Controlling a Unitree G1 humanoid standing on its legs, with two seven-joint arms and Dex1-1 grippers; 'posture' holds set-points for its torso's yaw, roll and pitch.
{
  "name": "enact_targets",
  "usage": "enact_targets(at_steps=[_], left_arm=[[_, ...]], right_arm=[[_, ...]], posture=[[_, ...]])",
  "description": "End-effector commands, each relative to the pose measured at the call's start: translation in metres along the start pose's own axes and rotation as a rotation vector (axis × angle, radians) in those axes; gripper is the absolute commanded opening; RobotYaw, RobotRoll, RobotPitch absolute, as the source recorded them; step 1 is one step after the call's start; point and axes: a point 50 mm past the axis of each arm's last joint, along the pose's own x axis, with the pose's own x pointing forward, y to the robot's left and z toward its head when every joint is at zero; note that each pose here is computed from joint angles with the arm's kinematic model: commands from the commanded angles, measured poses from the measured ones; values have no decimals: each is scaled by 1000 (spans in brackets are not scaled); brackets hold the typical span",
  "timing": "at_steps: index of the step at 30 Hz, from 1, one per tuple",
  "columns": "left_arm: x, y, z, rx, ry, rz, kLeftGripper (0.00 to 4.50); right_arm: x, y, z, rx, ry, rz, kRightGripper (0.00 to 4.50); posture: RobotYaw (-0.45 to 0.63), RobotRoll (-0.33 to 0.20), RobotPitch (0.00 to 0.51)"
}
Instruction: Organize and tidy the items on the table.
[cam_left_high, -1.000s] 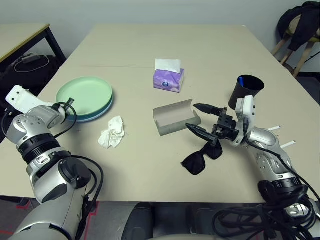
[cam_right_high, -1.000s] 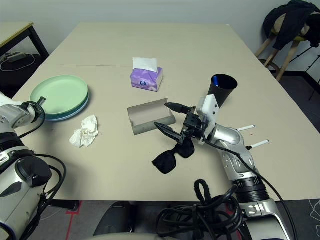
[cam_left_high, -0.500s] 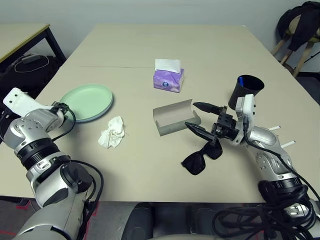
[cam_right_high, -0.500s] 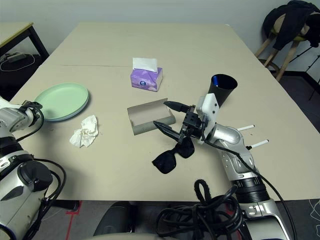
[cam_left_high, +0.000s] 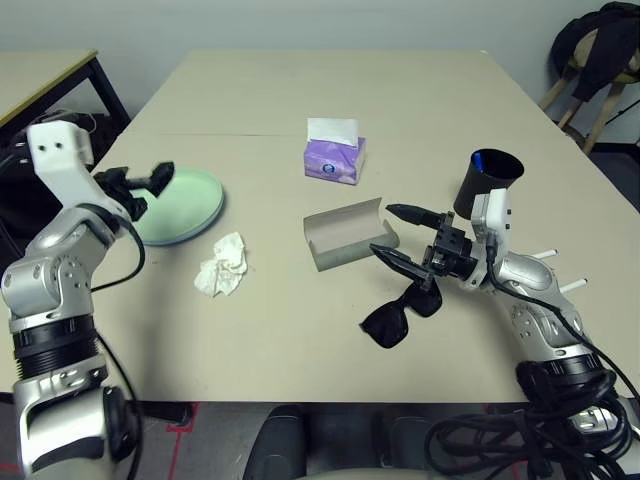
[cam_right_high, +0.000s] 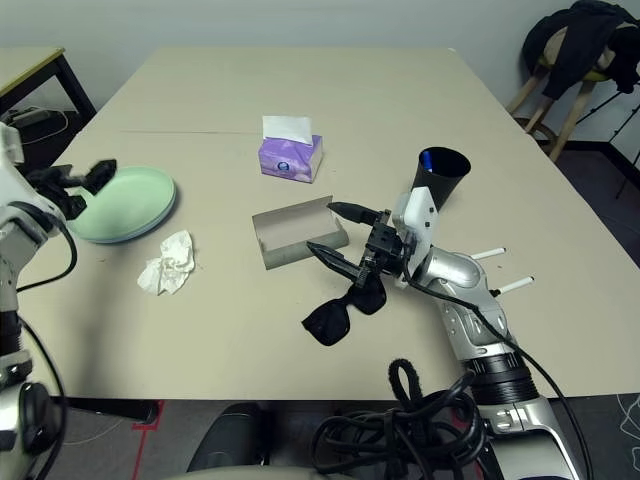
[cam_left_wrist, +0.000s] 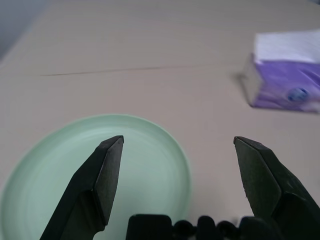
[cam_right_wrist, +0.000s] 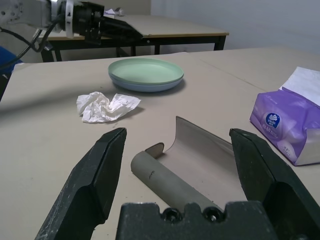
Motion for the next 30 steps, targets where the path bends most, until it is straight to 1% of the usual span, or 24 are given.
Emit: enact_targets(at_steps=[1,5,9,13,18,21,29,30], left_arm=[[-1,-8,-10,42,68,-139,4465],[-3,-6,-19,99,149,-195,4465],[-6,-11,-27,111,223,-295,4465],[-8,-13,-42,147,292,-320,4465],[-8,-24,-58,149,337,-373,4465],[-8,-29,-61,143,345,-397,4465],[-10,-34,-69,154,367,-426,4465],[-9,-34,-69,152,363,-424,4303]], right_arm=[[-3,-2,2,-14,1,-3,4500],[-4,-2,3,-14,2,-4,4500],[-4,-1,3,-14,3,-6,4500],[-4,-1,3,-14,2,-8,4500],[-5,-1,4,-16,4,-12,4500],[-5,-2,4,-18,6,-12,4500],[-3,-3,6,-26,4,-7,4500],[-3,-3,6,-27,4,-7,4500]], posture=[[109,0,70],[101,0,71],[98,0,70],[95,0,70],[95,0,71],[96,0,68],[96,0,62],[96,0,62]])
